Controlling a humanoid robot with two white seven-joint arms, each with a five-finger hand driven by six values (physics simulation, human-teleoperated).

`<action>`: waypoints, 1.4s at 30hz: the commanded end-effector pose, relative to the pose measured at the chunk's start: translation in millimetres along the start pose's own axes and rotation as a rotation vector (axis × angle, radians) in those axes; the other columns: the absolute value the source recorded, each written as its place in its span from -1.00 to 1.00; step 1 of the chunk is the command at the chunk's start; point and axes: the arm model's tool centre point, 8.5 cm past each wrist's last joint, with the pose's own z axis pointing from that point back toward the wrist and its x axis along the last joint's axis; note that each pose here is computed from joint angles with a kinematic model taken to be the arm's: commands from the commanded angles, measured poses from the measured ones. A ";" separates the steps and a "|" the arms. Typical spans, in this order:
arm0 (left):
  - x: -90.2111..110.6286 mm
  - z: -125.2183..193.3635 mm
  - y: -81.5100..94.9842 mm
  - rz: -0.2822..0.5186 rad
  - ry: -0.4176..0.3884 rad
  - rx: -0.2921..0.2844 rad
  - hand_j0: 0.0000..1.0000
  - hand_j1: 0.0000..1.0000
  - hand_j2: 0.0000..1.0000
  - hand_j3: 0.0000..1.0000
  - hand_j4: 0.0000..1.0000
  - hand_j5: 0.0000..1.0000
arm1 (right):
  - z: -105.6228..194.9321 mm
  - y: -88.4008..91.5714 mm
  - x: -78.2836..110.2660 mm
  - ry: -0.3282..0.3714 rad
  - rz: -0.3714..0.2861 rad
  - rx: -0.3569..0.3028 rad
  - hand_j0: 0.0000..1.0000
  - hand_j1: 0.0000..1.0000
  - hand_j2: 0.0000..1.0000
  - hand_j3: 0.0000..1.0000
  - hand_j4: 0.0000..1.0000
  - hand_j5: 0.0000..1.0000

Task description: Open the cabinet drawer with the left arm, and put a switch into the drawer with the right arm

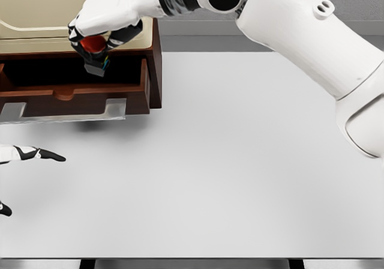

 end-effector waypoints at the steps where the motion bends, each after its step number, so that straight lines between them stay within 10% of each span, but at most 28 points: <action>1: 0.2 0.3 0.7 0.004 0.000 0.004 1.00 1.00 1.00 1.00 1.00 1.00 | -6.2 3.9 -1.1 0.001 -0.016 0.011 -0.28 -0.28 -0.28 -0.28 -0.28 -0.28; 19: -0.9 -0.5 -1.3 -0.006 0.007 -0.009 1.00 1.00 1.00 1.00 1.00 1.00 | -21.4 5.6 -18.2 0.054 -0.068 0.032 -0.26 -0.26 -0.26 -0.26 -0.26 -0.26; 23: -1.0 -0.5 -1.4 -0.007 0.008 -0.009 1.00 1.00 1.00 1.00 1.00 1.00 | -21.0 4.1 -18.2 0.055 -0.065 0.031 0.05 0.05 0.05 0.05 0.05 0.05; 24: -1.0 -0.5 -1.4 -0.007 0.008 -0.009 1.00 1.00 1.00 1.00 1.00 1.00 | -22.1 6.6 -18.2 0.059 -0.057 0.045 0.92 0.92 0.92 0.92 0.92 0.92; 32: -1.9 -1.7 -2.9 -0.017 0.013 -0.020 1.00 1.00 1.00 1.00 1.00 1.00 | -23.3 2.8 -15.5 0.067 -0.011 0.070 1.00 1.00 1.00 1.00 1.00 1.00; 37: -1.7 -3.2 -2.6 -0.018 0.008 -0.019 1.00 1.00 1.00 1.00 1.00 1.00 | -17.0 -16.4 27.4 -0.048 0.121 0.038 1.00 1.00 1.00 1.00 1.00 1.00; 42: -1.7 -5.3 -2.8 -0.017 0.002 -0.019 1.00 1.00 1.00 1.00 1.00 1.00 | 59.2 -12.2 58.1 -0.069 0.250 -0.016 1.00 1.00 1.00 1.00 1.00 1.00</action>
